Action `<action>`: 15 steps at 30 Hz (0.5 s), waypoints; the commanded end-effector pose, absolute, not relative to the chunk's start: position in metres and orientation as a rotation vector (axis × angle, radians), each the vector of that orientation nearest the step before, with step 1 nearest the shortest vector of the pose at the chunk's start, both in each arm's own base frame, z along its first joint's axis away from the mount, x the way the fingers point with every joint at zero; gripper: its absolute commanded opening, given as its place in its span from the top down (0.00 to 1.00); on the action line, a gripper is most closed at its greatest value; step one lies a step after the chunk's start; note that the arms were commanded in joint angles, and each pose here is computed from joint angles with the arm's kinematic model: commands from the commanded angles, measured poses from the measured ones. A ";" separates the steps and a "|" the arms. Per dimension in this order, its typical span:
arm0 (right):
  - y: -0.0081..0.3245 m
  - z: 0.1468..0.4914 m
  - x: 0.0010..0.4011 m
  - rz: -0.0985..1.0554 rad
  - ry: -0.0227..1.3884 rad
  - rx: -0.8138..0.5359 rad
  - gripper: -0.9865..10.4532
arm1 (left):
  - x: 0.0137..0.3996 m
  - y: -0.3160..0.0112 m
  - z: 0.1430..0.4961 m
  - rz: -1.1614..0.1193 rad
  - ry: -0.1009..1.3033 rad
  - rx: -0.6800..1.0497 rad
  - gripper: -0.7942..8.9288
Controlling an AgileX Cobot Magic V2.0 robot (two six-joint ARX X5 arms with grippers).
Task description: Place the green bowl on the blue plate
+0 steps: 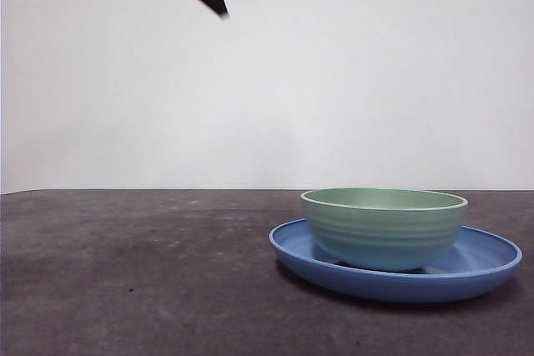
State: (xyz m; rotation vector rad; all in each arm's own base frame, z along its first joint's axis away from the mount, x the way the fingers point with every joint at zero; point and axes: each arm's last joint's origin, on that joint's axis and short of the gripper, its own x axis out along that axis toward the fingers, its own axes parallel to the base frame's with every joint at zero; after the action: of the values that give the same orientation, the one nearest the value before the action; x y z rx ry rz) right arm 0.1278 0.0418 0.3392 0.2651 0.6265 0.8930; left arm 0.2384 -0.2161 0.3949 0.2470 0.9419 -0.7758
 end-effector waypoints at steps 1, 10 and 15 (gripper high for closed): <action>0.042 0.346 0.128 0.899 0.611 0.268 0.37 | 0.222 -0.201 0.414 -0.807 0.873 0.273 0.28; 0.042 0.346 0.128 0.899 0.609 0.267 0.37 | 0.138 -0.106 0.419 -0.757 0.631 0.193 0.28; 0.042 0.346 0.128 0.899 0.609 0.267 0.37 | 0.107 -0.081 0.391 -0.733 0.578 0.137 0.28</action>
State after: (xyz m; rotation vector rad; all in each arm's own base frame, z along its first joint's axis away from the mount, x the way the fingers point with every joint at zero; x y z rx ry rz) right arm 0.1279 0.0418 0.3392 0.2651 0.6268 0.8925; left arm 0.1092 -0.0819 0.3942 0.1520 0.5814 -0.7320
